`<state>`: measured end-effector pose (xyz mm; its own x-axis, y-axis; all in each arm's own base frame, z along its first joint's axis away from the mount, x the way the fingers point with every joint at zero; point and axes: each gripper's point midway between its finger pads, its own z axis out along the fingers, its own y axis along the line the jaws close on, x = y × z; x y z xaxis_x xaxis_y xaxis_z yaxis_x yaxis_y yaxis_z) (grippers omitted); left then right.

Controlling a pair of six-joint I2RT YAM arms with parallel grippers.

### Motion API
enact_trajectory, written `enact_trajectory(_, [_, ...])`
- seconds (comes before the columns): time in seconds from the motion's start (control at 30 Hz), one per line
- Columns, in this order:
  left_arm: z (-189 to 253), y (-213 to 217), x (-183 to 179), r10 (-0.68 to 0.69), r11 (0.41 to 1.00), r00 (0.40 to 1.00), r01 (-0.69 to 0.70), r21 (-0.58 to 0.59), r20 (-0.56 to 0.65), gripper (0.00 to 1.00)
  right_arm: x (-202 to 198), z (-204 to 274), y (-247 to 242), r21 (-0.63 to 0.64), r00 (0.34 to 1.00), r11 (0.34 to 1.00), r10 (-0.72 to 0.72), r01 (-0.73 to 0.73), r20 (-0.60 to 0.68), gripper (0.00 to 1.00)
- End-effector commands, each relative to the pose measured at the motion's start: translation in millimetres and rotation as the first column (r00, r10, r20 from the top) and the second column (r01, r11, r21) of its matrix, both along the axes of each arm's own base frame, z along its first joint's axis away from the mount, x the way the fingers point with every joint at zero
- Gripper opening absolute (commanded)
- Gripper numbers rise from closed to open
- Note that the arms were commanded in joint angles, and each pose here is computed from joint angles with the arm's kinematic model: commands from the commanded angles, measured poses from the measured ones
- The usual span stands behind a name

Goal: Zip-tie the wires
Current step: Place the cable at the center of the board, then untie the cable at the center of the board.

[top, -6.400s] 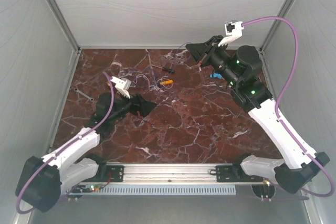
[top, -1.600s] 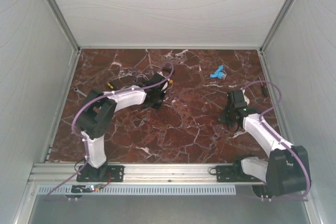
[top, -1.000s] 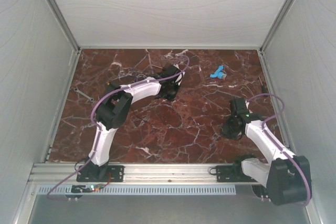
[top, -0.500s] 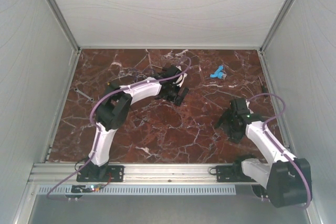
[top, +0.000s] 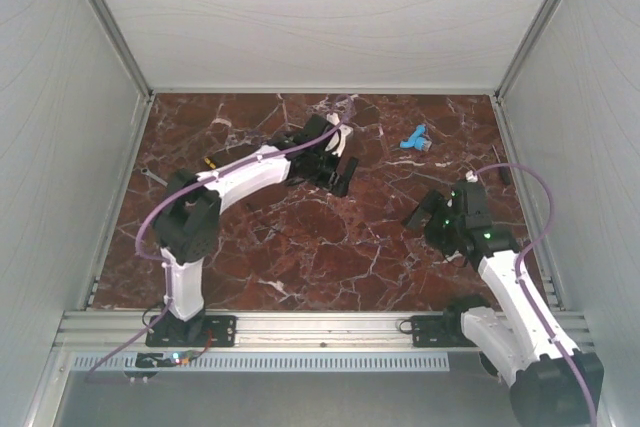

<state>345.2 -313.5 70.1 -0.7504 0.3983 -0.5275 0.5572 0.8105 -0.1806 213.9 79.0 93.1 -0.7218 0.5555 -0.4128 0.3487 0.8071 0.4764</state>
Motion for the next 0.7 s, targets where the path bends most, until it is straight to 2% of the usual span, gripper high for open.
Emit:
enact_trajectory(0.0, [45,-9,5,0.05,0.989,0.997,-0.042,-0.144,0.054,1.0,15,33,21,0.072,0.98,0.989,0.113,-0.126,0.167,0.79])
enact_trajectory(0.17, [69,37,26,0.236,0.966,0.956,-0.212,-0.147,0.172,1.0,20,48,35,0.111,0.957,0.974,0.168,-0.198,0.235,0.77])
enact_trajectory(0.33, [67,88,39,0.391,0.915,0.904,-0.362,-0.178,0.171,0.99,25,53,41,0.101,0.941,0.966,0.204,-0.239,0.271,0.77])
enact_trajectory(0.47, [54,107,45,0.469,0.875,0.869,-0.434,-0.214,0.155,0.92,27,52,47,0.113,0.93,0.958,0.222,-0.264,0.294,0.77])
enact_trajectory(0.67, [36,111,71,0.555,0.824,0.816,-0.511,-0.247,0.162,0.8,26,49,57,0.163,0.922,0.94,0.242,-0.301,0.303,0.77])
